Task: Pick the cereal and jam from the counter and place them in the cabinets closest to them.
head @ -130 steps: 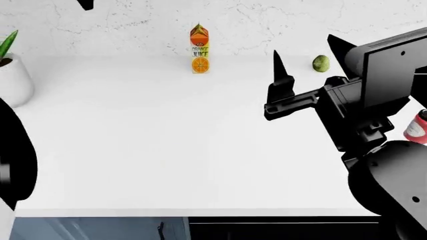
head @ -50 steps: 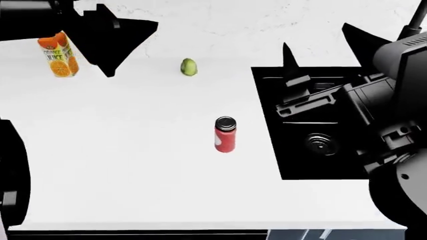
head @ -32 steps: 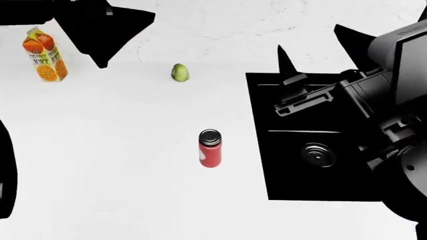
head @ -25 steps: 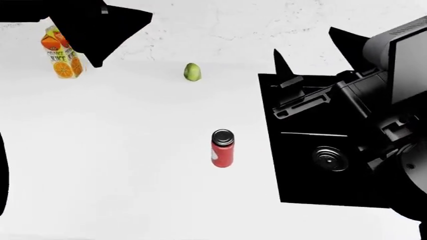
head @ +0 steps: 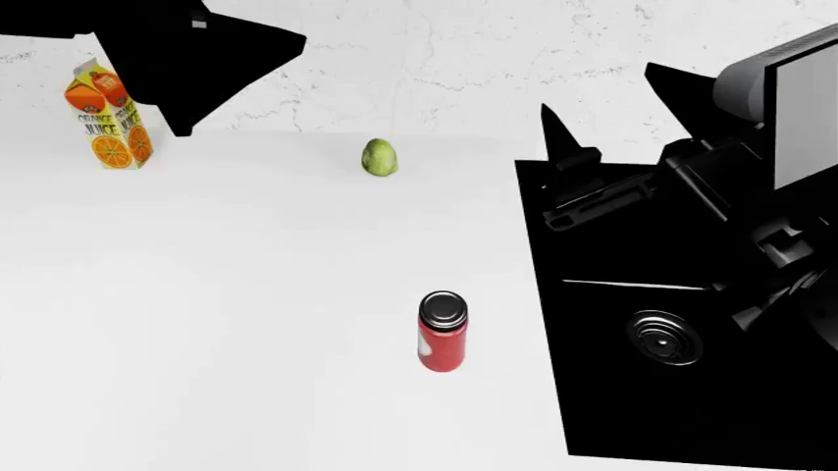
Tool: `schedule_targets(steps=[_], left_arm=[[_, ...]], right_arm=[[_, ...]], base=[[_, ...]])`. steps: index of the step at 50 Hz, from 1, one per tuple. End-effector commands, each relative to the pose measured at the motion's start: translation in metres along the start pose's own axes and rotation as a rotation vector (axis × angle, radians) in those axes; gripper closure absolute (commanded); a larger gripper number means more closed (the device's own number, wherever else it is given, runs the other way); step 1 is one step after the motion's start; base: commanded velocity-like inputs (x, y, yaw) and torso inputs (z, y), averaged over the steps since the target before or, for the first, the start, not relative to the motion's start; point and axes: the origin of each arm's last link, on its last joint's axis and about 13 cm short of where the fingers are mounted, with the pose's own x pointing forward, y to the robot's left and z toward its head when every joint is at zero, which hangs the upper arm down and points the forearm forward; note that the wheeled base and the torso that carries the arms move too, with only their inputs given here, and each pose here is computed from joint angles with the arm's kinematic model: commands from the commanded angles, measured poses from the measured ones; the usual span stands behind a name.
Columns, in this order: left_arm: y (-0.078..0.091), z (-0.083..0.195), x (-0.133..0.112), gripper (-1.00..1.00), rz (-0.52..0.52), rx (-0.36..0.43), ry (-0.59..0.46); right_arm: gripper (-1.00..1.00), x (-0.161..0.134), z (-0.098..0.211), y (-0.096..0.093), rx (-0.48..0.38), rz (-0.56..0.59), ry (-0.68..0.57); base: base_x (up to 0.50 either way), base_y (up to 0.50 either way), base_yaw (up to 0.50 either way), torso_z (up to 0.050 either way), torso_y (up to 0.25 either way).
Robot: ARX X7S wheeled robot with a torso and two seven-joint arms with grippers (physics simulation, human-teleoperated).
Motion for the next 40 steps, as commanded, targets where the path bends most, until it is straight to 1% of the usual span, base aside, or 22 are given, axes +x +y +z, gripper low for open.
schedule_targets(steps=[1, 7, 14, 17, 28, 31, 35, 40], left_arm=[[0.0, 0.0, -0.001, -1.0, -0.009, 0.002, 0.005], [0.001, 0.004, -0.004, -1.0, -0.007, 0.011, 0.008], [0.0, 0.022, -0.01, -1.0, 0.001, 0.047, 0.009], [-0.001, 0.025, -0.011, -1.0, 0.004, 0.056, 0.01], [-0.001, 0.022, -0.01, -1.0, 0.003, 0.057, 0.013], [-0.001, 0.022, -0.011, -1.0, 0.004, 0.055, 0.013], [-0.001, 0.019, -0.011, -1.0, 0.005, 0.05, 0.015], [0.0, 0.016, -0.011, -1.0, 0.007, 0.045, 0.019]], right_arm=[[-1.0, 0.001, 0.001, -0.001, -0.002, 0.0, 0.001], [-1.0, 0.0, 0.002, -0.001, -0.003, -0.001, -0.001], [-1.0, -0.002, 0.005, -0.004, -0.006, -0.009, -0.001], [-1.0, -0.003, 0.005, -0.004, -0.009, -0.01, 0.003], [-1.0, -0.005, 0.004, -0.005, 0.005, -0.014, 0.018], [-1.0, -0.006, 0.005, -0.005, 0.007, 0.003, 0.031], [-1.0, -0.01, 0.005, -0.003, 0.017, 0.057, 0.065], [-1.0, -0.015, 0.006, -0.004, 0.059, 0.129, 0.108]], base=[[0.21, 0.01, 0.0, 0.0, 0.0], [0.2, 0.01, 0.0, 0.0, 0.0], [0.01, 0.0, 0.0, 0.0, 0.0], [0.0, 0.0, 0.0, 0.0, 0.0], [0.04, 0.0, 0.0, 0.0, 0.0], [0.0, 0.0, 0.0, 0.0, 0.0], [0.0, 0.0, 0.0, 0.0, 0.0], [0.0, 0.0, 0.0, 0.0, 0.0]])
